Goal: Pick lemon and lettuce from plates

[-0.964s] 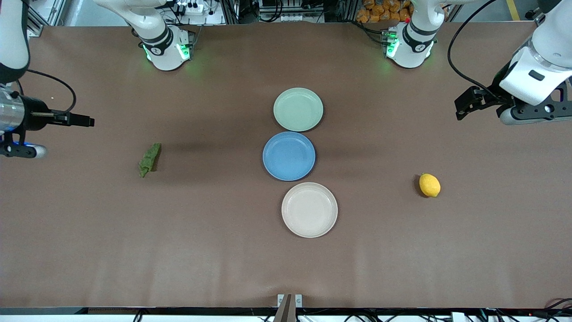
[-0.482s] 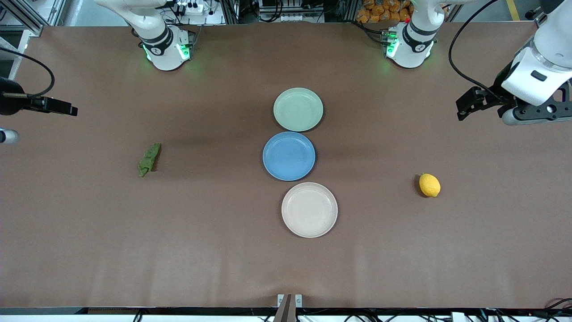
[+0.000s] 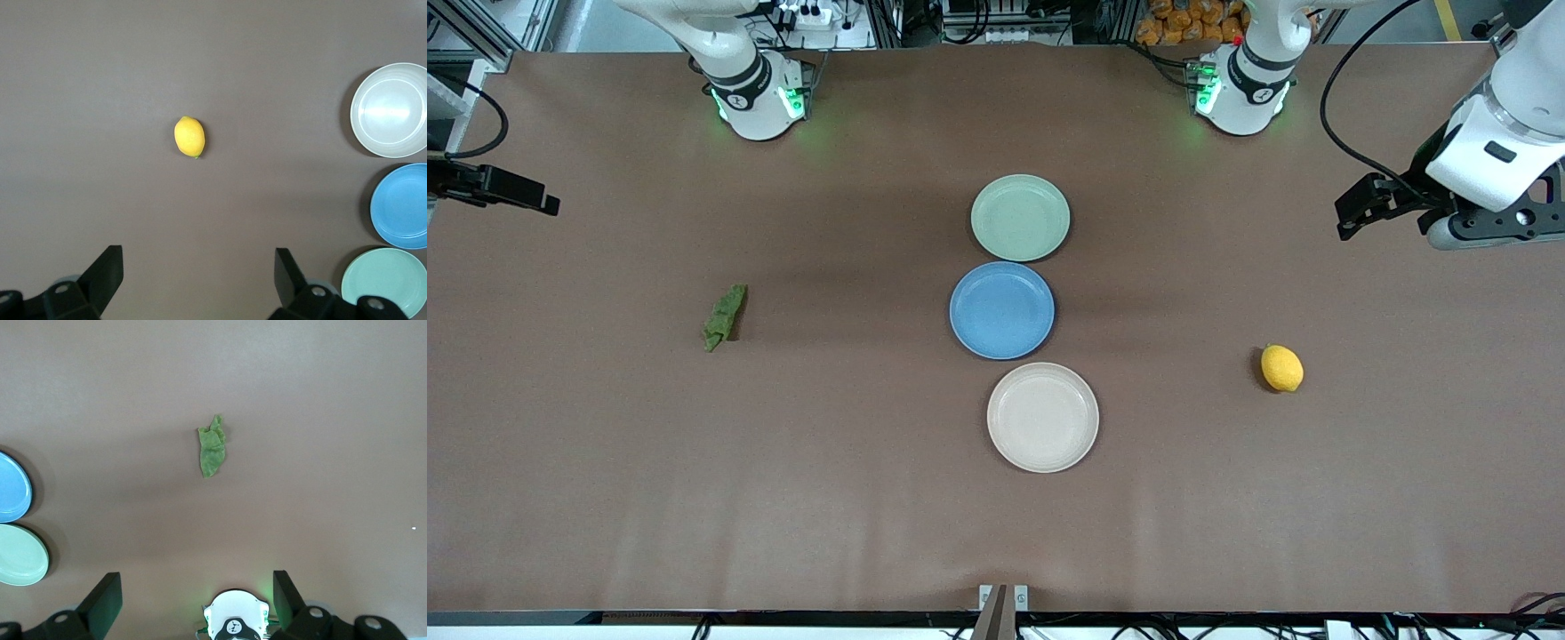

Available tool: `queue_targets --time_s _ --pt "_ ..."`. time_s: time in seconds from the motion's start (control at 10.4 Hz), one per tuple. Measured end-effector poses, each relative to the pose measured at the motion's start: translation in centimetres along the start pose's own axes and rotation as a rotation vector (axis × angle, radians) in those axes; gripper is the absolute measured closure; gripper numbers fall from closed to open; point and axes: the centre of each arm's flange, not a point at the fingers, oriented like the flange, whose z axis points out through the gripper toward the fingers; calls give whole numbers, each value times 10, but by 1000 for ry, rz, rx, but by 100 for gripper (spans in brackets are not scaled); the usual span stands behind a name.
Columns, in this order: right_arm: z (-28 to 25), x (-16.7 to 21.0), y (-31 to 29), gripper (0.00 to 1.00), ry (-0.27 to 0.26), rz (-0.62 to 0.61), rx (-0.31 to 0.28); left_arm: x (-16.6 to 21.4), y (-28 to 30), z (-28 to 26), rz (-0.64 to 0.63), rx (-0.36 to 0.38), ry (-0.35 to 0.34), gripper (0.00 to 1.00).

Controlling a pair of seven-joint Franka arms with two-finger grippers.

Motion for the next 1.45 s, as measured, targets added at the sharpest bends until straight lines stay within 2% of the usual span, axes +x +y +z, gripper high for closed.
queue_targets --time_s 0.48,0.96,1.45 --pt "-2 -14 -22 0 25 -43 -5 0 0 0 -1 0 0 0" --pt "4 -1 -18 0 87 -35 1 0 -1 0 -3 0 0 0" --pt "5 8 -8 0 129 -24 6 1 -2 0 -5 0 0 0"
